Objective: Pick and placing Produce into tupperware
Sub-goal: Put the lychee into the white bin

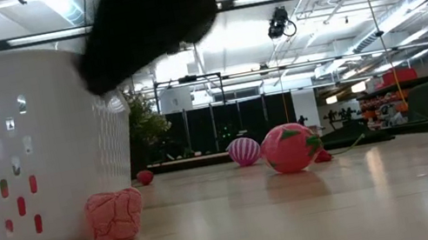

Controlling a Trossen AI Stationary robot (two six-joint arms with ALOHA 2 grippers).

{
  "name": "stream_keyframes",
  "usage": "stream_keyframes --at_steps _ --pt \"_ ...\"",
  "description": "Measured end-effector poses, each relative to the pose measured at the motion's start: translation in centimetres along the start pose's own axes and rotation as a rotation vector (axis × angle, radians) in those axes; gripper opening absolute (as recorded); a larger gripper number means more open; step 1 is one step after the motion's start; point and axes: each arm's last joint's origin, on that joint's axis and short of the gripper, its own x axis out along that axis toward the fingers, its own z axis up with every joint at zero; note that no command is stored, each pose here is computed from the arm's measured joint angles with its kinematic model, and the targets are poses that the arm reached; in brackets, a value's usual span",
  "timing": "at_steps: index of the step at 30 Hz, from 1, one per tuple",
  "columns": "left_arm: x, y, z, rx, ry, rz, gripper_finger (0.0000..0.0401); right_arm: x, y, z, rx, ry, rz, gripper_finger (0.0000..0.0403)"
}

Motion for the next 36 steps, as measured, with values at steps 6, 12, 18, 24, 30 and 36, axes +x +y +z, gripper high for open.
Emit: stream_keyframes --at_steps 6,12,18,24,30,36 --pt "0.9 -1.4 -0.2 0.068 0.030 0.018 0.0110 1.6 -2.1 -0.7 0.048 0.047 -0.057 0.0140" --pt "1.5 -2.3 -0.3 0.122 0.046 0.037 0.0110 3.1 -2.1 -1.7 0.048 0.091 -0.055 0.0140" --pt "1.7 -2.6 -0.4 0.125 0.059 0.033 0.0110 3.9 -2.0 -1.6 0.100 0.051 -0.044 0.0140" --pt "1.7 -2.6 -0.3 0.122 0.057 0.031 0.0110 6.3 -1.9 -2.0 0.131 -0.008 -0.033 0.0139" --pt "1.7 -2.6 -0.4 0.119 0.057 0.030 0.0110 6.4 -2.0 -2.2 0.186 -0.005 -0.085 0.0087" --pt "1.7 -2.6 -0.4 0.120 0.057 0.030 0.0110 3.2 -1.7 -0.8 0.176 -0.030 -0.080 0.0030"
